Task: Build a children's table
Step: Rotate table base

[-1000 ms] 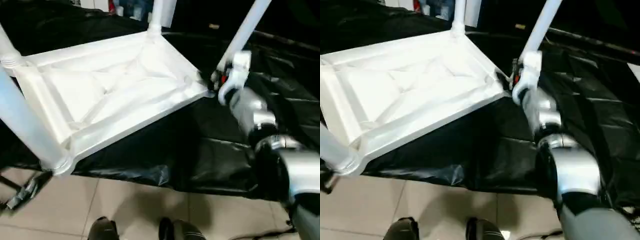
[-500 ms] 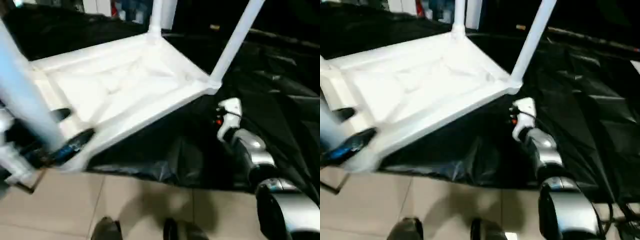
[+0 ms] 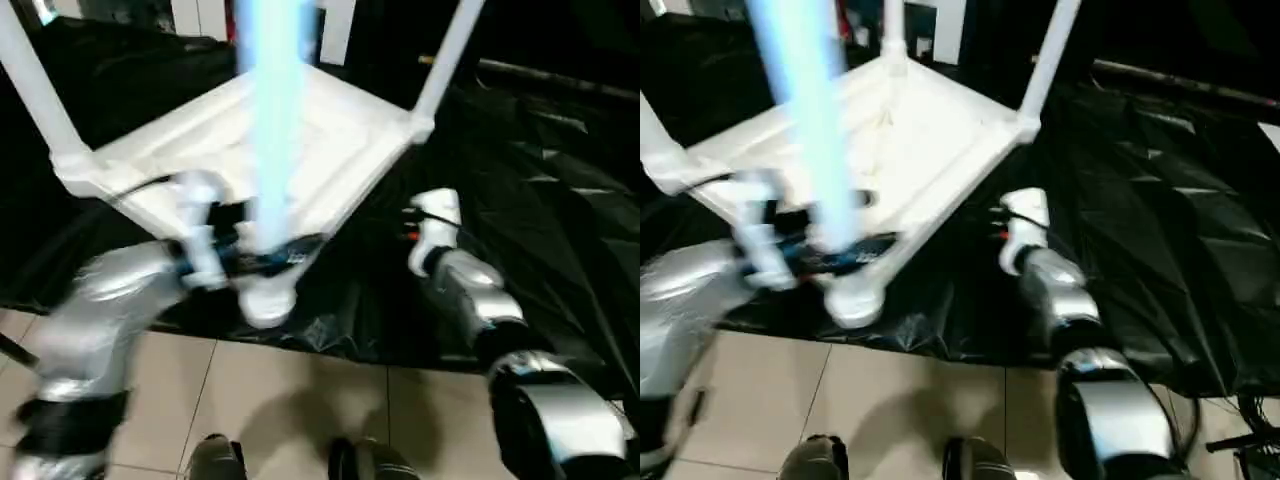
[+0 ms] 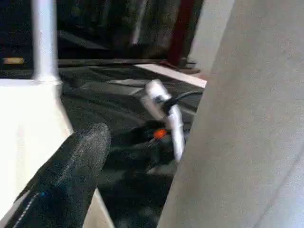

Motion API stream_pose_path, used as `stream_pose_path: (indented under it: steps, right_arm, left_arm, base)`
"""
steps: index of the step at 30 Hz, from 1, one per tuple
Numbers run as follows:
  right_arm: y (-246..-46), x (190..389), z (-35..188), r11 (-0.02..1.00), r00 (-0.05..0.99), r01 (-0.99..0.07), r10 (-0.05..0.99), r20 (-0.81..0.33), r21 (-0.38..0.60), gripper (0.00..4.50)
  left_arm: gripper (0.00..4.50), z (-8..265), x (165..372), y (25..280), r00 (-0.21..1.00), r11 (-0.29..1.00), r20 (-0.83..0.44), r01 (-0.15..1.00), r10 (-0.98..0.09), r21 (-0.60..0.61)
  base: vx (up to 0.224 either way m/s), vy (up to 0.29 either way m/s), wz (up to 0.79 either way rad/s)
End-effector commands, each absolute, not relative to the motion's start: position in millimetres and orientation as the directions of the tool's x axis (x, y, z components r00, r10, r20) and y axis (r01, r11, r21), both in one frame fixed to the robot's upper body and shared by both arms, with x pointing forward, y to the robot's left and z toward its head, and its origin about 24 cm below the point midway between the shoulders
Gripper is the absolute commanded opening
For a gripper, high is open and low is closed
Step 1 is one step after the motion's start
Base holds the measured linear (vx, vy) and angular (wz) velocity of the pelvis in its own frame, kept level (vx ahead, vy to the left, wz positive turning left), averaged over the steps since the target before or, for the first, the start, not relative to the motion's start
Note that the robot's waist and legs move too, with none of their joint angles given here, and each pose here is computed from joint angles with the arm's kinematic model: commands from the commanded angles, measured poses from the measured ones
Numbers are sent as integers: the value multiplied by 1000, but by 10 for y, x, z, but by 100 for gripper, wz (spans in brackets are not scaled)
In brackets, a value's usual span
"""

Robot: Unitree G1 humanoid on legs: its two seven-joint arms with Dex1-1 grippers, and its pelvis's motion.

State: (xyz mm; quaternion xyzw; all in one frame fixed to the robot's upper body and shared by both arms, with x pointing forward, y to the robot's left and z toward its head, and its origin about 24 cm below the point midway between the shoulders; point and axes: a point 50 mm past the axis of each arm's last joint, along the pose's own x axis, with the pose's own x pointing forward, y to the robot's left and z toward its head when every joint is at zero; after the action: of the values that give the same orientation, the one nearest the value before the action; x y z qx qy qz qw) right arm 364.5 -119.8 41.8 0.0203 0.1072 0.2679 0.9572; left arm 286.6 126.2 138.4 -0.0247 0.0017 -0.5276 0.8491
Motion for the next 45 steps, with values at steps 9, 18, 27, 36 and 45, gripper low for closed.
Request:
stream_pose_path:
  steps: [9, 18, 27, 36, 45]
  right_arm:
    - [-1156, 3687, 447, 861, 835, -503, 506, -217, 70, 299]
    - [-1657, 3672, 473, 932, 914, -359, 362, -186, 50, 299]
    - [-2112, 3554, 552, 970, 962, -241, 244, -126, 40, 299]
    - [-2286, 3331, 687, 973, 971, -229, 231, -64, 38, 299]
    - [-2038, 2971, 708, 939, 935, -340, 344, -91, 58, 299]
  left_arm:
    - [447, 1334, 3118, 613, 289, 289, 32, 957, -957, 3]
    - [447, 1382, 3360, 305, 300, 301, 26, 950, -954, 82]
    - [447, 1298, 3662, 392, 528, 513, -37, 836, -848, 193]
    - [447, 1288, 3716, 394, 597, 598, 69, 781, -799, 179]
    - [447, 1021, 3260, 917, 701, 716, 187, 698, -689, 24]
  base:
    - [0, 0, 0]
    - [0, 0, 0]
    - [0, 0, 0]
    - [0, 0, 0]
    - [0, 0, 0]
